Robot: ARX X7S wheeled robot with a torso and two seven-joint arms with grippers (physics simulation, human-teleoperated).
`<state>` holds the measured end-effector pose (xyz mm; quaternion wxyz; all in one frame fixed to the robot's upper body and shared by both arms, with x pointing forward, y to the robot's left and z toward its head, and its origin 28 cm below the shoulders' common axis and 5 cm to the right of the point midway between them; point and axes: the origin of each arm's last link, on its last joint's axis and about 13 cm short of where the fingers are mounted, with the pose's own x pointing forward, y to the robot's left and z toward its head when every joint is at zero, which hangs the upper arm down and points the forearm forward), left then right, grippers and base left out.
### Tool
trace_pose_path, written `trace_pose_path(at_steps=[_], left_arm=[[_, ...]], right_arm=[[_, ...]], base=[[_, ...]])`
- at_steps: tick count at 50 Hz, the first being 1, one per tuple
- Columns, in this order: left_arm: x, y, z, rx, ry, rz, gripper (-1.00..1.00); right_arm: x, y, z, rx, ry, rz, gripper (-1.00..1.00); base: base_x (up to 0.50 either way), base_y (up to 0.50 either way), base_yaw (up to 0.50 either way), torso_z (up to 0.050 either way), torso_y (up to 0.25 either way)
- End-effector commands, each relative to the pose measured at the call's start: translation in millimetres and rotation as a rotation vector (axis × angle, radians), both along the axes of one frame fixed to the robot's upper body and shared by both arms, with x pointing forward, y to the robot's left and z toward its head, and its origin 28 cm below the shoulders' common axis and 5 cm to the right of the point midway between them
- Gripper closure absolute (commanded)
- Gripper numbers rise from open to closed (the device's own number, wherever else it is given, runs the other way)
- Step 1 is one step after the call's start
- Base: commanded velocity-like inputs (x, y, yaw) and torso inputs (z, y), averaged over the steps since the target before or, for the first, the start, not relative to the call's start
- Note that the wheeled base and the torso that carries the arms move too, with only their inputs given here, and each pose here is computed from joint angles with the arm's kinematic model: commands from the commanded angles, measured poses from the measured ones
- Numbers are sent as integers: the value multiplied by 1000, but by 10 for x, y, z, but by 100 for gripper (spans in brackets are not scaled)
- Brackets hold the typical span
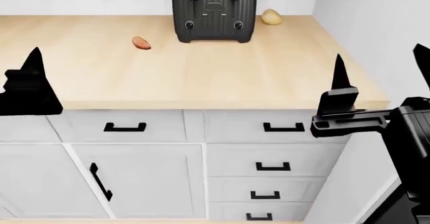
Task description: Pick the sweet potato from the counter and place it in the cabinet.
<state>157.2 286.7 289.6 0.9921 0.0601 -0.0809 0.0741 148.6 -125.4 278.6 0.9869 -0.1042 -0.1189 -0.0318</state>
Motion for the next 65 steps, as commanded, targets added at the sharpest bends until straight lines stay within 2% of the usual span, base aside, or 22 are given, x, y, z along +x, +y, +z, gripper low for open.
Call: trace_pose_path(at_steps=[1,18,43,65], left_arm=[[-106,18,37,33,-8,5,-100],[-74,33,-13,29,-12,7,-100],[-59,35,-48,25,-12,7,-100],[-54,31,-45,19,-14,5,-100]], right_arm=[[-75,-27,6,-55,7,2,-100],[-30,-8,14,-73,-2,13,-100],[8,12,34,-89,0,22,-100],[9,21,51,-92,-2,22,-100]], base=[[39,500,0,0,0],[183,461,0,0,0],[354,350,0,0,0],[394,118,0,0,1]])
